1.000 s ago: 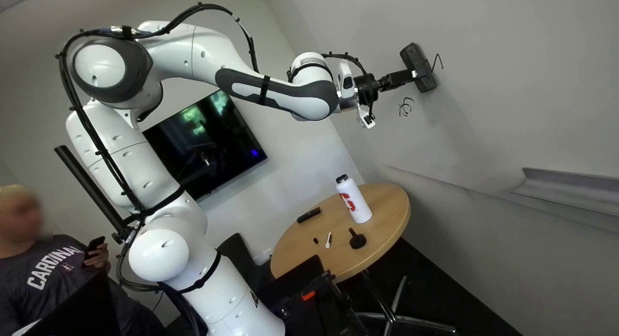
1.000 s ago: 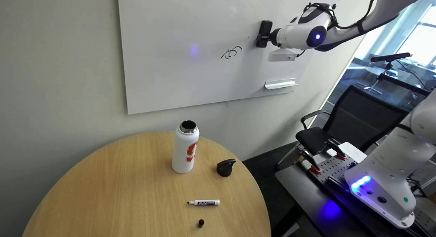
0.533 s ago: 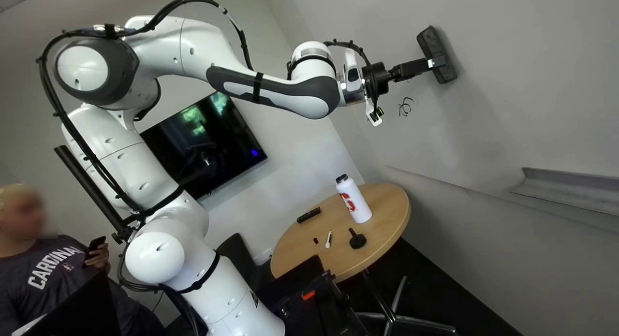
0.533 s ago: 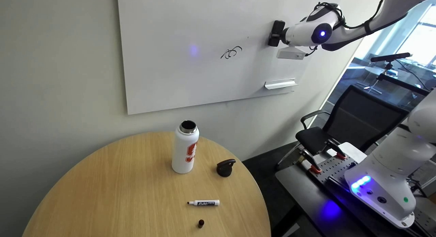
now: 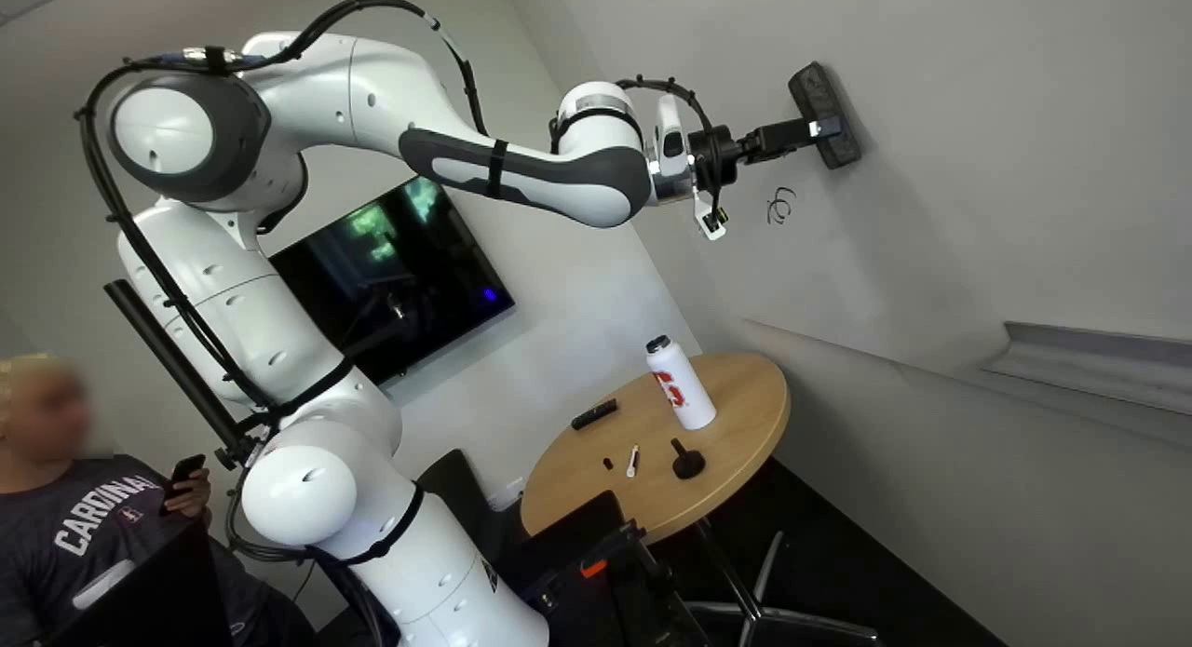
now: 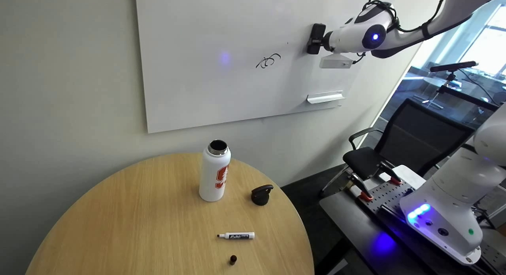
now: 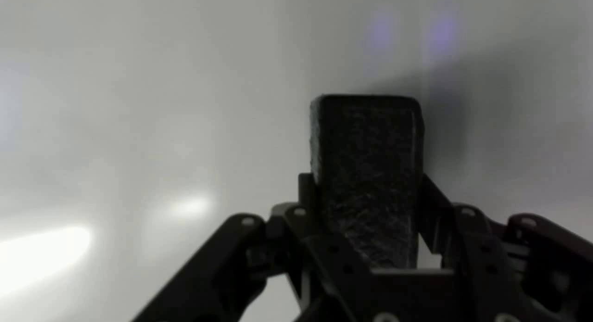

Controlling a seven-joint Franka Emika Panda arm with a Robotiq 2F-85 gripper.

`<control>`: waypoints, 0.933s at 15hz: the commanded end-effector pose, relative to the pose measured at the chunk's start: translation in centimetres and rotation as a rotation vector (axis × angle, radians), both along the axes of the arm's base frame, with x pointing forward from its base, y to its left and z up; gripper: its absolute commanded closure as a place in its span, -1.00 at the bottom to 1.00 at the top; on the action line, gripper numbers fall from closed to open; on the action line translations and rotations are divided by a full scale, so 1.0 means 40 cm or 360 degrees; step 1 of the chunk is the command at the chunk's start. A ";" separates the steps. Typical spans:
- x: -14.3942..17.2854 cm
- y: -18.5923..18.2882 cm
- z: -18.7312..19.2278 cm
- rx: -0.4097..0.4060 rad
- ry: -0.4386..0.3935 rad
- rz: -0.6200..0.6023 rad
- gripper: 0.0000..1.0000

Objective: Use the eraser to wipe the scribble on the right side of the whiteboard

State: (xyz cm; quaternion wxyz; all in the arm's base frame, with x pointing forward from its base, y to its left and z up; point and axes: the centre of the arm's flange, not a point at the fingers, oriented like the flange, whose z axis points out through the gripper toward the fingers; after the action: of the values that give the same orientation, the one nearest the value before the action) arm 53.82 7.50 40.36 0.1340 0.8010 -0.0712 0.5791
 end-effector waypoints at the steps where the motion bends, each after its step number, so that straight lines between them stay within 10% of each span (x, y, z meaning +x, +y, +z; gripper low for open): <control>1: 0.019 0.100 0.011 -0.0020 0.0058 0.0228 0.44; 11: -0.001 0.341 0.012 -0.0055 0.0062 0.0607 0.44; 14: -0.069 0.319 0.055 -0.0133 0.0354 0.0671 0.44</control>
State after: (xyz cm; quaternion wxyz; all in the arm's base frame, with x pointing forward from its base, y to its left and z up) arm 52.58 21.21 40.08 0.0391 0.8221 0.0969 0.5597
